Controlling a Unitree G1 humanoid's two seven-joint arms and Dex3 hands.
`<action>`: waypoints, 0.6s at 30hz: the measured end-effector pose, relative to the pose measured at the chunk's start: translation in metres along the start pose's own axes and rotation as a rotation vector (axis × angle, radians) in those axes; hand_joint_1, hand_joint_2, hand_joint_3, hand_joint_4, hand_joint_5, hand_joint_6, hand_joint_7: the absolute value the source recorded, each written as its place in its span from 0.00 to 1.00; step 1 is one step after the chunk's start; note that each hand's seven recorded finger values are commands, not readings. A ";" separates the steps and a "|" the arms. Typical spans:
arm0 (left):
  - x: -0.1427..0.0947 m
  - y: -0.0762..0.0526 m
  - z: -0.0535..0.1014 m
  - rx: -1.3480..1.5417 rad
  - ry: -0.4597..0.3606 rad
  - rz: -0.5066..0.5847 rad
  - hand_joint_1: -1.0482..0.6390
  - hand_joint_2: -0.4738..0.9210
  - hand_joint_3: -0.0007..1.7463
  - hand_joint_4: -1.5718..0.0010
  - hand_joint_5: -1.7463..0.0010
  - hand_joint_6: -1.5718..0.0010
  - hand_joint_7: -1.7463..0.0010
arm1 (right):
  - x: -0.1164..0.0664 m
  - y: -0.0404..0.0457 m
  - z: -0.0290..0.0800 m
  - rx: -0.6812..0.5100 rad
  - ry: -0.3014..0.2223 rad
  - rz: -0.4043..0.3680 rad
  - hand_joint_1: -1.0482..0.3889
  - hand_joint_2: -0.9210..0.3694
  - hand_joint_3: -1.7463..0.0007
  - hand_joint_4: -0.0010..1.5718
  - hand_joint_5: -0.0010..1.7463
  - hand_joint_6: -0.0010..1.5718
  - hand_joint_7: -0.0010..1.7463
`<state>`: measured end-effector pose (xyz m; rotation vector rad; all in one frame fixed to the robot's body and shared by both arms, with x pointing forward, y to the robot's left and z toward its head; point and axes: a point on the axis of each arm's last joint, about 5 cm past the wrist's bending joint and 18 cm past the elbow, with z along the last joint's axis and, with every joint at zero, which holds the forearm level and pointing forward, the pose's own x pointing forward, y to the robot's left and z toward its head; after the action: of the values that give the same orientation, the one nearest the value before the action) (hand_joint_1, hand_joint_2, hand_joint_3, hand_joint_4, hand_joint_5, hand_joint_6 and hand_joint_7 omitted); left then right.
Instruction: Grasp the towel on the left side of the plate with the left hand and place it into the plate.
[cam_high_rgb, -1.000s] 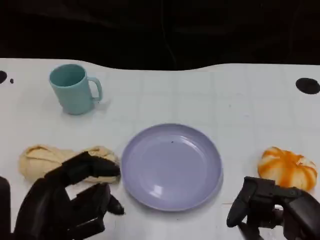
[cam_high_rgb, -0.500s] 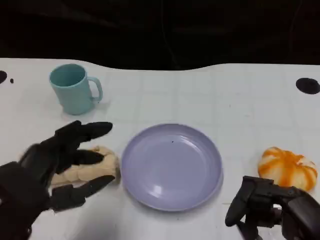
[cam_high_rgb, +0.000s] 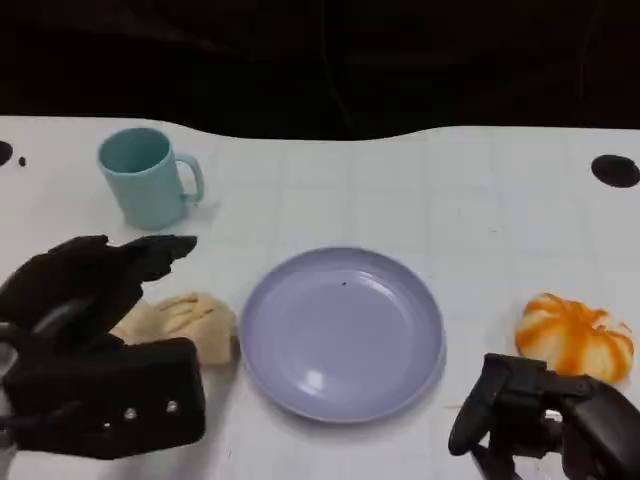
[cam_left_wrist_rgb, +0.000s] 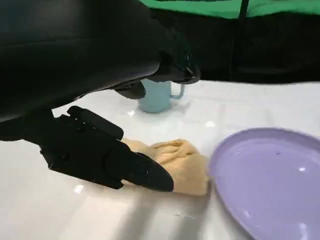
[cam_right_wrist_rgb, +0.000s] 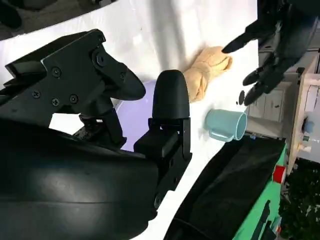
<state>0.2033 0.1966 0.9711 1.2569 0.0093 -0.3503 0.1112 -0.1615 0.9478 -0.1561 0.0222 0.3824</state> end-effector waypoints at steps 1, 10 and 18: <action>0.002 0.000 0.000 0.018 0.004 -0.014 0.29 1.00 0.00 0.89 0.81 0.85 1.00 | 0.000 0.0000 0.000 0.000 0.001 -0.001 0.67 0.27 0.39 0.48 0.99 0.44 0.79; 0.029 -0.011 -0.006 0.139 0.091 -0.154 0.30 0.99 0.00 0.83 0.89 0.84 1.00 | 0.000 0.0008 0.001 -0.003 -0.002 -0.001 0.67 0.29 0.38 0.48 0.99 0.44 0.79; 0.049 -0.037 -0.016 0.170 0.135 -0.209 0.33 1.00 0.01 0.76 0.93 0.80 0.99 | 0.000 0.0006 0.001 -0.003 -0.001 -0.001 0.66 0.29 0.37 0.48 0.99 0.44 0.79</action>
<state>0.2433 0.1888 0.9223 1.4505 0.2317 -0.4538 0.1106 -0.1609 0.9487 -0.1584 0.0205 0.3816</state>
